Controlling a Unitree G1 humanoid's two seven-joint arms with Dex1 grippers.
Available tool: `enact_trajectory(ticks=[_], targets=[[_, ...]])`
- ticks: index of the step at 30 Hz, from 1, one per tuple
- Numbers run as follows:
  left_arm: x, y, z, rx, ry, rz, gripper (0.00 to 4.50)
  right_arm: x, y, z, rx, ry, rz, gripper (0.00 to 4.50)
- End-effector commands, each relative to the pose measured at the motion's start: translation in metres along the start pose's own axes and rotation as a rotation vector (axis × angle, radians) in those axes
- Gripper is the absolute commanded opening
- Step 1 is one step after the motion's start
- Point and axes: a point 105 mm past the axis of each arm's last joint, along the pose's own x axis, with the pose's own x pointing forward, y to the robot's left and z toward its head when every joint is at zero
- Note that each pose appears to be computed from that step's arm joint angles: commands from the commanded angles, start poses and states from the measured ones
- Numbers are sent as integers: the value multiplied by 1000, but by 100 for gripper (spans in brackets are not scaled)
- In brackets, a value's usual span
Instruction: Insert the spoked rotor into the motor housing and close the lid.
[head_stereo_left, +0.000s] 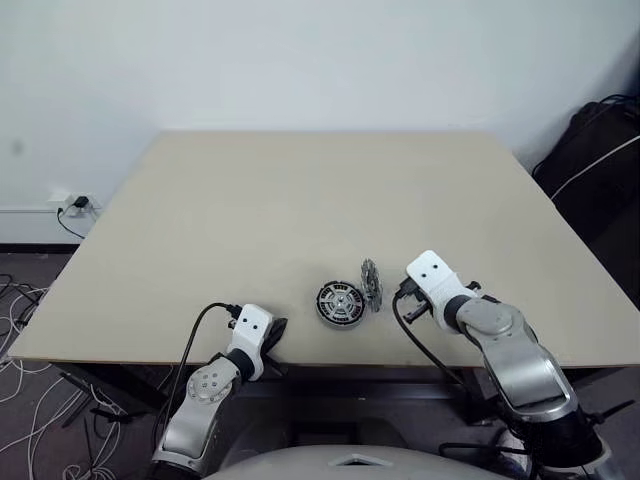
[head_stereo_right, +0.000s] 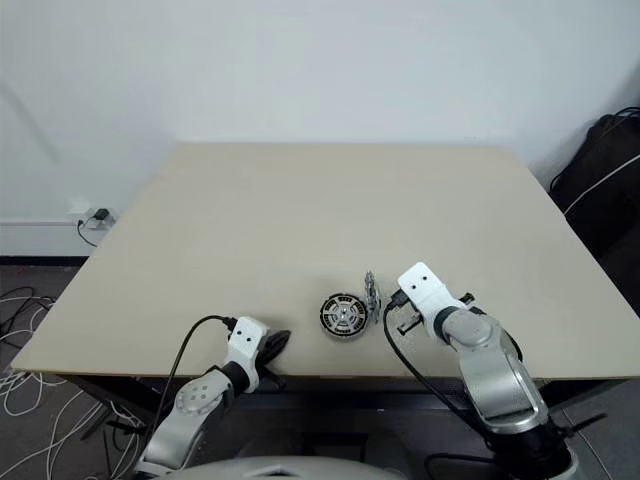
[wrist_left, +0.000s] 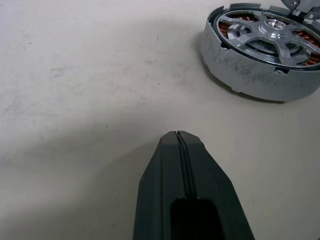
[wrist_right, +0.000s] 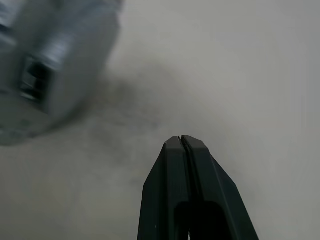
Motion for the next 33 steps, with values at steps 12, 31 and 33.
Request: enact_trajectory(ticks=[12,31,33], targets=[[3,0,27,54,-74,-34,0,-2,30,41,65,-282,148,3],[0,3,29,56,-76,-17,0,33,61,39,96,-256,274,3],[0,3,29,56,-75,-15,0,36,65,44,101,-266,289,3]])
